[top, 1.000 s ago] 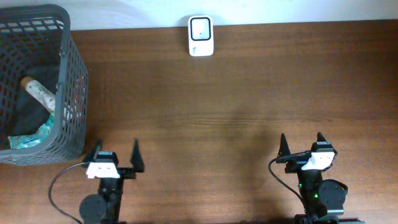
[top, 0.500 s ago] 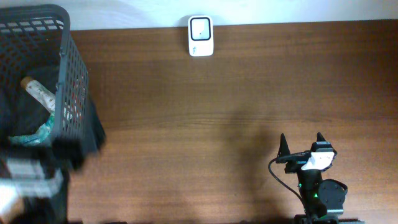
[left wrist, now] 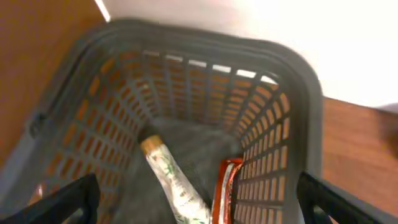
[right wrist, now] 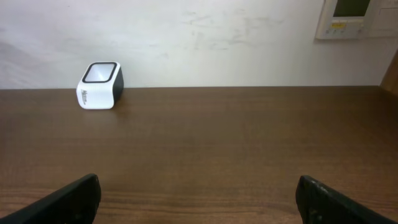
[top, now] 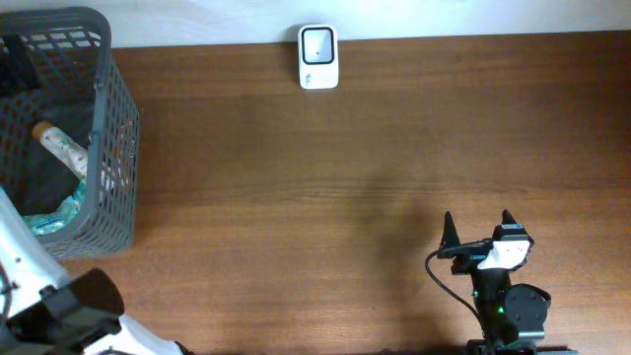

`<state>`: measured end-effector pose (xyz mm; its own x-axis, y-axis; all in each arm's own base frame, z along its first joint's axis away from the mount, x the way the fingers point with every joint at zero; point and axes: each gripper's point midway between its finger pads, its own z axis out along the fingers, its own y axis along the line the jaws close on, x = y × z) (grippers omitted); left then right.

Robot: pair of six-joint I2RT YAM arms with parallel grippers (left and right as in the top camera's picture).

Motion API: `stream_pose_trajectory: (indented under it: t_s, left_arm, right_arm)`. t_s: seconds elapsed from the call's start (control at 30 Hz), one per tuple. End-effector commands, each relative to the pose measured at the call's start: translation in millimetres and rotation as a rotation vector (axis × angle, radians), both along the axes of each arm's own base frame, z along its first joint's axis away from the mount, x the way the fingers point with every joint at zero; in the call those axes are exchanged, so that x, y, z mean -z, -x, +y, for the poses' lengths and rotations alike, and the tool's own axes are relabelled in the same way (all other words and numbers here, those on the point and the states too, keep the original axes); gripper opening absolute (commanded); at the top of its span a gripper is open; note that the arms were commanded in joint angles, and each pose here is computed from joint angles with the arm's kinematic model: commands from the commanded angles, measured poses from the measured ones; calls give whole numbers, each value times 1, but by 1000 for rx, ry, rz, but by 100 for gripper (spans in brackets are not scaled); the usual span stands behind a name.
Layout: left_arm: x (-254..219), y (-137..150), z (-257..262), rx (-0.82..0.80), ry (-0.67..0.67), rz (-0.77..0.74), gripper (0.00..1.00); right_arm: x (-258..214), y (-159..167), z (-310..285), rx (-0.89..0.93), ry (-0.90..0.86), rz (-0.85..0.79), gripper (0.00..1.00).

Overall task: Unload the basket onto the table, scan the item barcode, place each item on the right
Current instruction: 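Reach into the basket and grasp the white bamboo-print tube with left gripper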

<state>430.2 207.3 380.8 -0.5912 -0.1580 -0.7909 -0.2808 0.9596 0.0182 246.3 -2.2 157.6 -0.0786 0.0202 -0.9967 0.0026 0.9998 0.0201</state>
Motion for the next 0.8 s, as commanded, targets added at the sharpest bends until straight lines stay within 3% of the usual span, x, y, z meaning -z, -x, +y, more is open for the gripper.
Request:
stream_pose_trajectory:
  t_s: [0.0, 0.13, 0.27, 0.53, 0.6, 0.7, 0.77]
  left_arm:
    - [36, 6, 44, -261, 35, 88, 99]
    - [79, 18, 71, -425, -65, 275, 99]
    - [145, -11, 50, -297, 116, 365, 99]
    - [261, -9, 61, -440, 219, 604, 99]
    - [277, -3, 71, -549, 204, 630, 93]
    - [298, 0, 75, -577, 191, 676, 80]
    - [320, 2, 74, -574, 201, 721, 82]
  right_arm:
    - [3, 0, 1, -3, 3, 4, 99]
    - [3, 0, 1, -3, 3, 4, 99]
    - [3, 0, 1, -3, 3, 4, 99]
    - [3, 0, 1, -3, 3, 4, 99]
    - [3, 0, 1, -3, 3, 4, 99]
    - [3, 0, 1, -3, 3, 4, 99]
    - [3, 0, 1, -3, 3, 4, 99]
